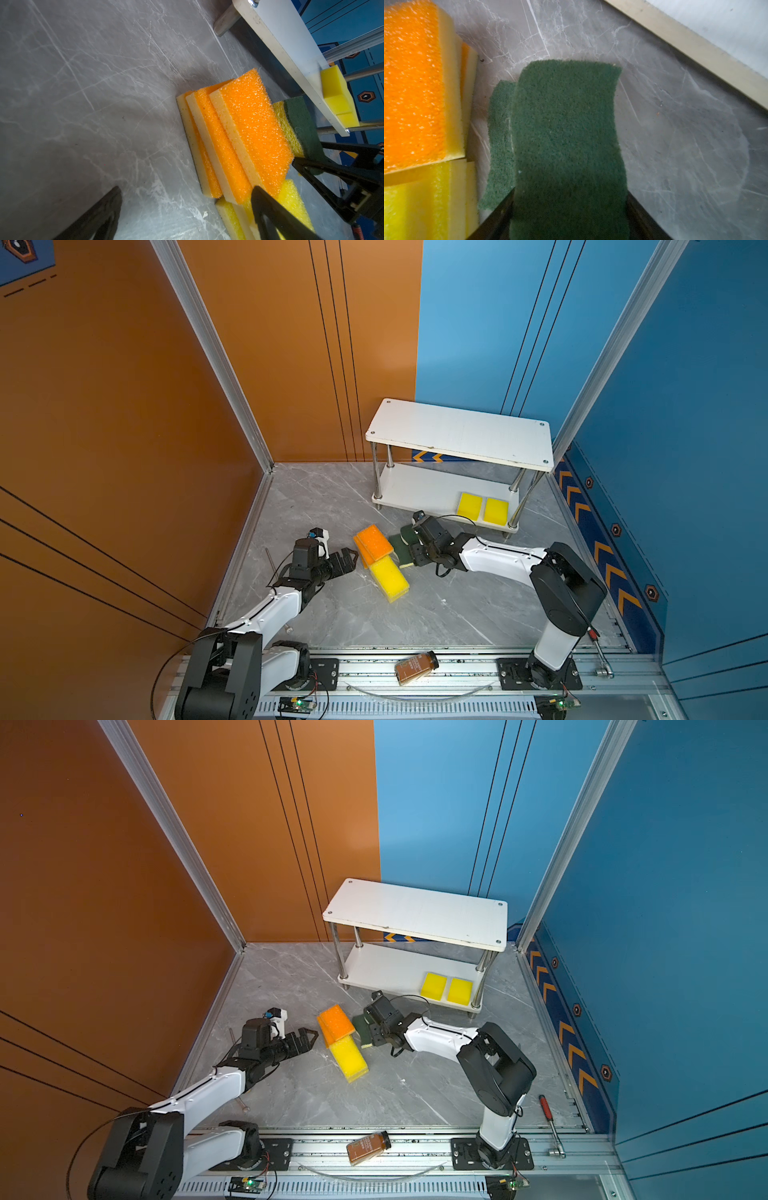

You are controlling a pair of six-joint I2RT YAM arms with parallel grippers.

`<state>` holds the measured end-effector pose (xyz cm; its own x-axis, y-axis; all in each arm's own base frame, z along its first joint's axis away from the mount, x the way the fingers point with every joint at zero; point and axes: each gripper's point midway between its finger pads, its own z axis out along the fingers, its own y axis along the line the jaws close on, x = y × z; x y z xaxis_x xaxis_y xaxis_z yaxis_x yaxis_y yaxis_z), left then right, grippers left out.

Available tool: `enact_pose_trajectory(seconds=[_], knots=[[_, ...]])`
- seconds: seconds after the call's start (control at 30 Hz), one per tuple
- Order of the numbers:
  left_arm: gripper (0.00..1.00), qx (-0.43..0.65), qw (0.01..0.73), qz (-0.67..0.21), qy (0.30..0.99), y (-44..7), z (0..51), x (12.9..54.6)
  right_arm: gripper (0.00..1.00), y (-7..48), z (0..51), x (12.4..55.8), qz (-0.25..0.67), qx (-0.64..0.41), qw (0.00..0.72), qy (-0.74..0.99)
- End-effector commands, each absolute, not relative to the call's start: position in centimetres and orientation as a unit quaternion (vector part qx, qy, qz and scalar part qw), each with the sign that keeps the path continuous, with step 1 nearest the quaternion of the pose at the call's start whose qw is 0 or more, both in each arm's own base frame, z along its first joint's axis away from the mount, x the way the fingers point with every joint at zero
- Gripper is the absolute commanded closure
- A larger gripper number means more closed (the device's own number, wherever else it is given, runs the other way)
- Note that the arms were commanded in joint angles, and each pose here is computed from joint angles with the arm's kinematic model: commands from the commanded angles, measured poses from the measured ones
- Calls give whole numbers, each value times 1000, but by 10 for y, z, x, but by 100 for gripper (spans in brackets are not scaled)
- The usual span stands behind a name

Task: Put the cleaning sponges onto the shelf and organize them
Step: 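Lower the right gripper and grasp the green-backed sponge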

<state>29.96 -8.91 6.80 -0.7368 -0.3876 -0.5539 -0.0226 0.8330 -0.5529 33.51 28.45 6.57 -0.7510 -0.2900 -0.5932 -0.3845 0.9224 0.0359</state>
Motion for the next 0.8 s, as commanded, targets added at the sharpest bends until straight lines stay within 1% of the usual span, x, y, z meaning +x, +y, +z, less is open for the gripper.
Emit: enact_pose_trajectory(seconds=[0.0, 0.27, 0.57, 0.77], knots=[[2, -108, 339, -276, 893, -95, 68, 298, 31, 294, 64, 332, 84, -184, 294, 934], [2, -108, 339, -273, 894, -94, 66, 296, 31, 307, 57, 328, 83, -194, 286, 935], [2, -108, 338, -272, 894, -93, 66, 296, 28, 319, 54, 325, 82, -205, 280, 934], [2, -109, 337, -271, 895, -93, 65, 296, 27, 323, 53, 324, 82, -209, 278, 934]])
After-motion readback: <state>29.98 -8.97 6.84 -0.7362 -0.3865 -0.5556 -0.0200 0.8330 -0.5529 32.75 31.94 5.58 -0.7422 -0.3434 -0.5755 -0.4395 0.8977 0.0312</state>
